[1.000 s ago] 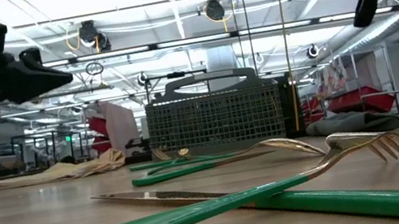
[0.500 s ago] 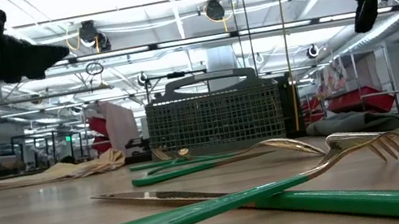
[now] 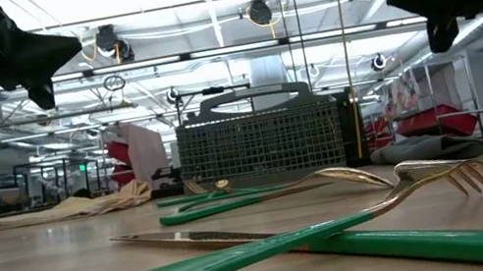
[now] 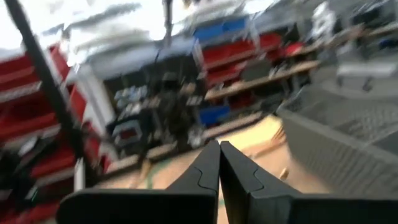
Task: Sort silverware
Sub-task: Put the spoon into the middle right section of the dish rack
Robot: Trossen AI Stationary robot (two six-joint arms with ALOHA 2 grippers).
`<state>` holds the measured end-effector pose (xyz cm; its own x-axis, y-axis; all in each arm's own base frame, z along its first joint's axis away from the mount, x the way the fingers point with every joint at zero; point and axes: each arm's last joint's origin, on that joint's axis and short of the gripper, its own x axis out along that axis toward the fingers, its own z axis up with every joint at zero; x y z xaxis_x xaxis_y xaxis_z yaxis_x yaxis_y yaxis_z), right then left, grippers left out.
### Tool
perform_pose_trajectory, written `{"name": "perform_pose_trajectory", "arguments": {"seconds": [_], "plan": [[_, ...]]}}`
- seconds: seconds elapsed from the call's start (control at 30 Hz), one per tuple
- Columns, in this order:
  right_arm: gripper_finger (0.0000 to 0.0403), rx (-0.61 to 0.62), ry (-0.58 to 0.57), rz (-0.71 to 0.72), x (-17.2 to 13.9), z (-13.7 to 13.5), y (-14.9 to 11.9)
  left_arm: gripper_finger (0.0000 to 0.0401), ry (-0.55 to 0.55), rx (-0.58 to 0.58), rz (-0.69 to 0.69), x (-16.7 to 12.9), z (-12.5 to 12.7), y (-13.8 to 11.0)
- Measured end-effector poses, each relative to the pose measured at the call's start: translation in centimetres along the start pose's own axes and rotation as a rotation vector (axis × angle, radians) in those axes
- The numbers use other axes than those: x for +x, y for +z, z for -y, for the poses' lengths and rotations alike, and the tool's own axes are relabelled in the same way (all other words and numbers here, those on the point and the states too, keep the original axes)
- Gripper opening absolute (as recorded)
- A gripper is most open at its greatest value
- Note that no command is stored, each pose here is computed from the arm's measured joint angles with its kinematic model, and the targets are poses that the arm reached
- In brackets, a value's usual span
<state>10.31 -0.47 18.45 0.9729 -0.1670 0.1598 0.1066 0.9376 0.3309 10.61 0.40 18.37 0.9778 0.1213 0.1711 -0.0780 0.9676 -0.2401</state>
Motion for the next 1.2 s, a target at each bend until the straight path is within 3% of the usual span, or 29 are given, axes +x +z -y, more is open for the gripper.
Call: {"name": "perform_pose_trajectory", "arguments": {"seconds": [0.23, 0.6, 0.7, 0.83, 1.03, 1.13, 1.2], "plan": [[0.0000, -0.008, 0.123, -0.126, 0.4, -0.3, -0.9, 0.0038, -0.038, -0.056, -0.004, 0.0, 0.1, 0.0], [0.0002, 0.076, 0.140, -0.190, 1.2, -0.4, -1.6, 0.0038, 0.019, -0.056, 0.013, 0.1, 0.0, 0.1], [0.0016, 0.100, 0.169, -0.148, 1.5, -0.9, -1.2, 0.0038, 0.016, -0.058, 0.021, 0.1, 0.0, 0.2], [0.0052, 0.017, 0.234, -0.052, 2.5, -2.5, 2.0, 0.0038, -0.059, -0.062, 0.033, 0.2, 0.5, 1.6], [0.0107, -0.288, 0.315, 0.165, 4.6, -6.5, 10.6, 0.0023, -0.213, -0.044, 0.195, -0.3, 2.3, 7.9], [0.0125, -0.355, 0.259, 0.088, 5.8, -8.0, 14.0, 0.0008, -0.259, -0.024, 0.257, -1.1, 3.2, 11.6], [0.0133, -0.361, 0.161, -0.064, 6.9, -8.4, 14.8, 0.0005, -0.238, -0.006, 0.172, -1.6, 3.4, 12.8]]}}
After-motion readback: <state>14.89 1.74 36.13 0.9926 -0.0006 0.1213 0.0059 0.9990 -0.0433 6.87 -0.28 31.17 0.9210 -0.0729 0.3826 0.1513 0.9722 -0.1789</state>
